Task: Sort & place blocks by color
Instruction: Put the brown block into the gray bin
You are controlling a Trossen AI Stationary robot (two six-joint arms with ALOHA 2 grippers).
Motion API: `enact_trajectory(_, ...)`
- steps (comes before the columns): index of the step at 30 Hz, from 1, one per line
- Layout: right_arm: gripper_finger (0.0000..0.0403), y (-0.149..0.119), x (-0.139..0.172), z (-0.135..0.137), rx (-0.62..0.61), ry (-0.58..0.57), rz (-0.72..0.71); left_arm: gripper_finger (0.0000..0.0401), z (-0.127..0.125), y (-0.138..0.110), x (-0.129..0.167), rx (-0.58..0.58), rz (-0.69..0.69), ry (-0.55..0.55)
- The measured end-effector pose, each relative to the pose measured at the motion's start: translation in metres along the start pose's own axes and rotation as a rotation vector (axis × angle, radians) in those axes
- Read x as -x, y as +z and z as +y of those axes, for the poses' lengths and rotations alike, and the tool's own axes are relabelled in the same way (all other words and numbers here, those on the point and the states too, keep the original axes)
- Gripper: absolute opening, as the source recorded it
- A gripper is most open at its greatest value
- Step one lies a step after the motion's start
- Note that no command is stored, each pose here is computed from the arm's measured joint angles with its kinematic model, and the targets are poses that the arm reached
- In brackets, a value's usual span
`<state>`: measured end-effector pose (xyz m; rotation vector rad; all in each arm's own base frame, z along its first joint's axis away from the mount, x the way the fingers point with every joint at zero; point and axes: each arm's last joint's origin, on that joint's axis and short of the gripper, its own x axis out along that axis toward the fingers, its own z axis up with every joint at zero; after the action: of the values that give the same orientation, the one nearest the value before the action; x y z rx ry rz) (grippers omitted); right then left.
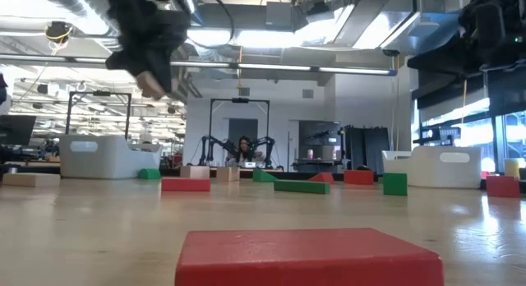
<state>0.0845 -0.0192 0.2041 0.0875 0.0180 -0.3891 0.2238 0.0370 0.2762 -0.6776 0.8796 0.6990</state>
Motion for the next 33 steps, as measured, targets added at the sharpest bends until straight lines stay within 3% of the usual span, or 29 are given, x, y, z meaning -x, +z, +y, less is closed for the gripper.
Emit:
enact_trajectory(7, 0.0006, 0.027, 0.001, 0.002, -0.115, -0.011, 0.084, 0.0121, 0.033, 0.029, 0.010, 0.185, 0.008, 0.119)
enact_trajectory(19, 0.0006, 0.081, -0.016, 0.012, -0.051, -0.004, 0.117, 0.0121, 0.111, 0.041, -0.005, 0.351, 0.087, 0.351)
enact_trajectory(27, 0.0006, 0.086, -0.034, 0.017, -0.039, -0.013, 0.184, 0.0122, 0.149, 0.029, -0.027, 0.398, 0.128, 0.360)
enact_trajectory(33, 0.0006, 0.083, -0.041, 0.018, -0.036, -0.018, 0.214, 0.0176, 0.164, 0.023, -0.033, 0.434, 0.142, 0.380)
